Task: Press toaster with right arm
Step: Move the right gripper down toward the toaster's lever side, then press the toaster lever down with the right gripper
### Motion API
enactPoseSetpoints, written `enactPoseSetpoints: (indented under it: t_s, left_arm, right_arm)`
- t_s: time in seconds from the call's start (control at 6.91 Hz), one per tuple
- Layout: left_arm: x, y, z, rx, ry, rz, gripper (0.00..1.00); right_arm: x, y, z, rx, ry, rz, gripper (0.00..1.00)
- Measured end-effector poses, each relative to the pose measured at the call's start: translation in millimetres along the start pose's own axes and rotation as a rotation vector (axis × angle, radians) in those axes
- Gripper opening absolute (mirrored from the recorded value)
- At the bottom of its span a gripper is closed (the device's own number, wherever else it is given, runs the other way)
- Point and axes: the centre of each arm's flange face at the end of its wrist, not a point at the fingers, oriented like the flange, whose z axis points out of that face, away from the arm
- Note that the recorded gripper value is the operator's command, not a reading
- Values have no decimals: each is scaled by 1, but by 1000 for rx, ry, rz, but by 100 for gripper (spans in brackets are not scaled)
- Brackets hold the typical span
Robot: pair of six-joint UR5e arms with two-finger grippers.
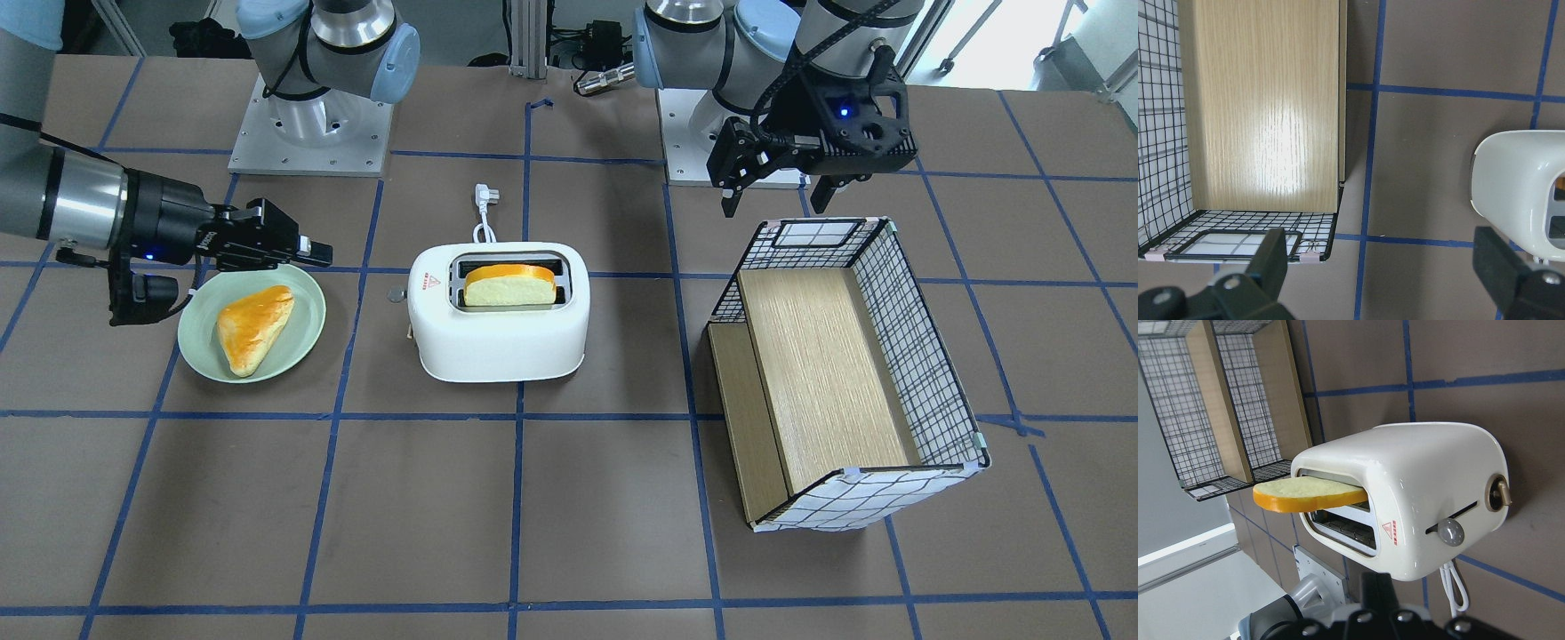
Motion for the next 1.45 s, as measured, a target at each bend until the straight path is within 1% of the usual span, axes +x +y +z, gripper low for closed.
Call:
enactPoseSetpoints:
  t_s: [0.14, 0.29, 0.43, 1.01, 1.45]
  left_arm:
    - [0, 0, 0, 0, 0, 0, 100]
    - [0, 0, 0, 0, 0, 0, 100]
    - [0, 0, 0, 0, 0, 0, 100]
    - [0, 0, 0, 0, 0, 0, 100]
    - [0, 0, 0, 0, 0, 0, 100]
  right_arm:
    - [21, 1, 23, 18, -50, -3, 0]
    - [38, 3, 42, 33, -66, -11, 0]
    - [51, 5, 55, 41, -69, -18, 0]
    - [62, 4, 70, 59, -93, -29, 0]
    - [66, 5, 76, 67, -87, -46, 0]
